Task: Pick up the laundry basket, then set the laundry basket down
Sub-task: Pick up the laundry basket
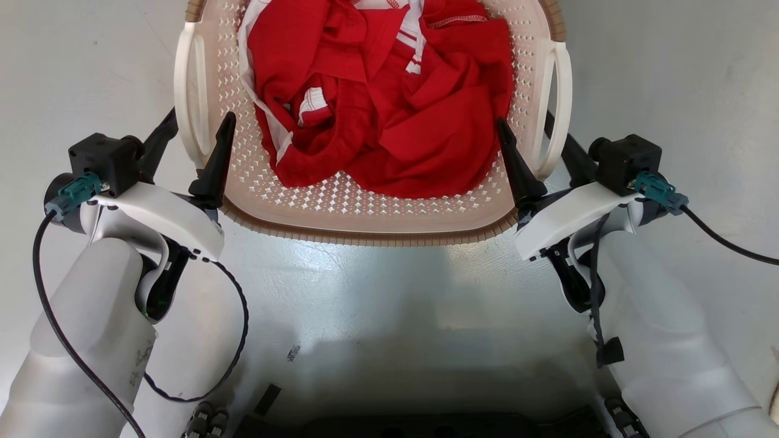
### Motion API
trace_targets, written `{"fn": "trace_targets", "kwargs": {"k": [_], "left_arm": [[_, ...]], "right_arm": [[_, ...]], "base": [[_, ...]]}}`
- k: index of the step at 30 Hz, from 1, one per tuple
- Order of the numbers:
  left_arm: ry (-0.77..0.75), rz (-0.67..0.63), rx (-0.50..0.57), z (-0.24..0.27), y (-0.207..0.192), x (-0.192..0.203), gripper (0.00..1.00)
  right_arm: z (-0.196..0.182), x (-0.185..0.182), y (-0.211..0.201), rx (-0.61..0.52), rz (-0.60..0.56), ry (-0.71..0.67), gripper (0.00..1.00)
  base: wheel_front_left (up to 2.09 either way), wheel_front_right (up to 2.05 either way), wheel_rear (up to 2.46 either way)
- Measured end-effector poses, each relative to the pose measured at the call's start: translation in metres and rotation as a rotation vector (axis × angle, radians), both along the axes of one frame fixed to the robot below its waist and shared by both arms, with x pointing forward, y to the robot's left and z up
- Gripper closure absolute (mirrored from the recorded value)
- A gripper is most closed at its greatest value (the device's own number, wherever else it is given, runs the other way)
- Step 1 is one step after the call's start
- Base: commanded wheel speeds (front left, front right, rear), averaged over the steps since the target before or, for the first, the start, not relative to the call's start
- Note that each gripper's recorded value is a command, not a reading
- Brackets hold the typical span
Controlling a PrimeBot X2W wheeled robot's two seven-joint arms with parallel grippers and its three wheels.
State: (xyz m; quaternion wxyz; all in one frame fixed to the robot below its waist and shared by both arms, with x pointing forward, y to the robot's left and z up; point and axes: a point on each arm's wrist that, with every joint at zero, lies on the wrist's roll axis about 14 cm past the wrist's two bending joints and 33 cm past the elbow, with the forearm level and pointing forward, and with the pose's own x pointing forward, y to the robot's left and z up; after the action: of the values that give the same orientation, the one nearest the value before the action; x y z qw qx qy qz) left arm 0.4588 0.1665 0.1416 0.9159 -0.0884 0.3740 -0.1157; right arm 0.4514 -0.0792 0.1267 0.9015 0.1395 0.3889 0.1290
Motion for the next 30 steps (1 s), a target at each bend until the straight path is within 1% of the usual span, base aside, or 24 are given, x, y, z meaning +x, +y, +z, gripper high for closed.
{"fn": "trace_targets", "kwargs": {"k": [1, 2, 3, 4, 5, 6, 7, 8, 9, 10, 23, 30], "left_arm": [[0.001, -0.001, 0.0, 0.0, 0.0, 0.0, 0.04], [0.002, -0.001, -0.001, -0.001, 0.0, -0.001, 0.12], [0.004, -0.001, -0.003, -0.001, -0.001, -0.001, 0.21], [0.007, -0.002, -0.004, -0.002, -0.001, -0.002, 0.43], [0.009, -0.006, -0.005, -0.002, -0.002, -0.002, 0.61], [0.013, -0.013, -0.004, -0.003, -0.003, -0.003, 0.78], [0.022, -0.013, -0.001, -0.005, -0.003, -0.005, 0.88], [0.027, -0.005, 0.0, -0.006, -0.002, -0.006, 1.0], [0.03, -0.001, 0.004, -0.007, -0.001, -0.006, 1.0], [0.03, 0.0, 0.005, -0.007, -0.001, -0.006, 1.0], [0.029, -0.008, 0.0, -0.003, -0.005, -0.006, 1.0], [0.031, -0.023, 0.006, 0.002, -0.008, -0.006, 1.0]], "right_arm": [[0.0, -0.001, 0.001, 0.003, 0.002, 0.001, 0.21], [0.0, -0.001, 0.003, 0.005, 0.007, 0.002, 0.39], [-0.001, -0.002, 0.004, 0.009, 0.007, 0.005, 0.51], [-0.001, -0.002, 0.004, 0.013, 0.002, 0.007, 0.58], [-0.001, -0.001, 0.003, 0.013, -0.005, 0.003, 0.65], [-0.001, 0.0, 0.004, 0.017, -0.007, 0.001, 0.68], [0.0, 0.0, 0.005, 0.025, -0.011, 0.001, 0.75], [-0.001, 0.001, 0.006, 0.031, -0.016, 0.003, 0.9], [0.0, 0.0, 0.008, 0.037, -0.022, 0.003, 0.98], [0.0, 0.0, 0.009, 0.042, -0.027, 0.002, 1.0], [0.0, -0.002, 0.009, 0.044, -0.031, 0.021, 1.0], [0.002, -0.015, 0.01, 0.048, -0.025, 0.07, 1.0]], "base": [[0.0, 0.0, 0.0], [0.0, 0.0, 0.0], [0.0, 0.0, 0.0], [0.0, 0.0, 0.0], [0.0, 0.0, 0.0], [0.0, 0.0, 0.0], [0.0, 0.0, 0.0], [0.0, 0.0, 0.0], [0.0, 0.0, 0.0], [0.0, 0.0, 0.0], [0.0, 0.0, 0.0], [0.0, 0.0, 0.0]]}}
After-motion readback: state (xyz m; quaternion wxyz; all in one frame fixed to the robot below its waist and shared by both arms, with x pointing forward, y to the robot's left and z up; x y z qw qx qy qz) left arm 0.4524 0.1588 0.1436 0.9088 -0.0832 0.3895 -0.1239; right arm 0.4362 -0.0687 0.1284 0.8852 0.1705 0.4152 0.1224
